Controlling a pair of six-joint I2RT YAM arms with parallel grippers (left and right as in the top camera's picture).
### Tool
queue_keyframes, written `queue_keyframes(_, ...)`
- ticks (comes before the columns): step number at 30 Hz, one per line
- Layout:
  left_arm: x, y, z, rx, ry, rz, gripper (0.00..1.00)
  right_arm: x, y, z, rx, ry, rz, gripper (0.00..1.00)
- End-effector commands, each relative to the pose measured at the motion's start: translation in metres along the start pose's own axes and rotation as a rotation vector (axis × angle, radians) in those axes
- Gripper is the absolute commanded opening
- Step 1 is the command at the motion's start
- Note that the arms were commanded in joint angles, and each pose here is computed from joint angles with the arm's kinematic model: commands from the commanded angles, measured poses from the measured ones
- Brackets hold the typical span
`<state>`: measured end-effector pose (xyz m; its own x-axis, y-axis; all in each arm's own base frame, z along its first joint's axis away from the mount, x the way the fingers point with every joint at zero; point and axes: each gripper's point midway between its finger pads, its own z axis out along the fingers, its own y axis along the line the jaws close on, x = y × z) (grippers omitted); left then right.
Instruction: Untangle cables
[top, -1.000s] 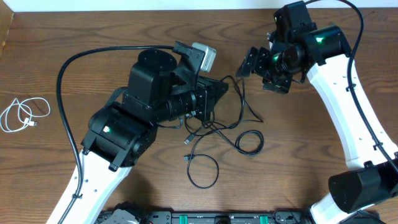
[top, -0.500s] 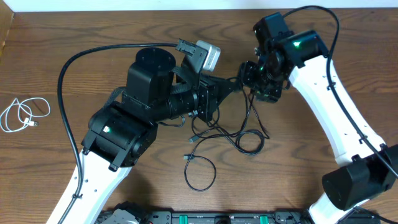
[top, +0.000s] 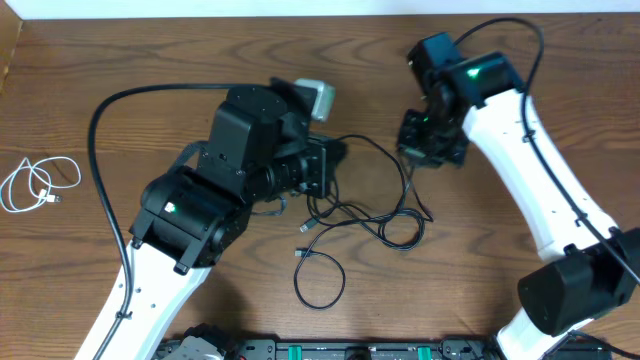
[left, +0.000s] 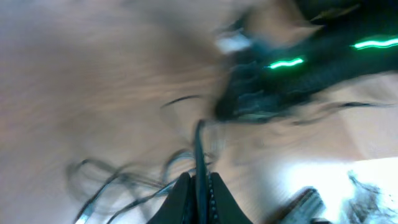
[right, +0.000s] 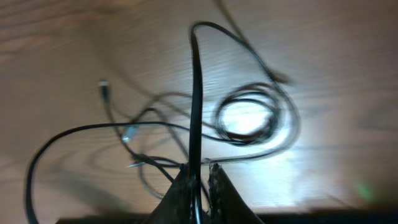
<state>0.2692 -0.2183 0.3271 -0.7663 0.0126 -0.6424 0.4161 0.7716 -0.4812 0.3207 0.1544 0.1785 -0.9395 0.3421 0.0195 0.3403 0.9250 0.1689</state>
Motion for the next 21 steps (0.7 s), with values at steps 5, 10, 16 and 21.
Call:
queue_keyframes(5,-0.018,0.082,-0.051,-0.316,-0.164,-0.255,0.08,-0.074,-0.098,-0.093,0.234,-0.334,0.212,0.01)
queue_keyframes(10,-0.030,0.113,-0.103,-0.368,-0.331,-0.423,0.08,-0.078,-0.141,-0.111,0.234,-0.303,0.329,0.01)
queue_keyframes(16,-0.034,0.061,-0.099,-0.082,-0.274,-0.249,0.08,-0.061,-0.063,-0.103,-0.198,-0.114,0.051,0.11)
queue_keyframes(21,-0.026,0.019,-0.085,0.141,-0.167,-0.126,0.08,-0.046,-0.014,-0.103,-0.303,-0.104,-0.137,0.41)
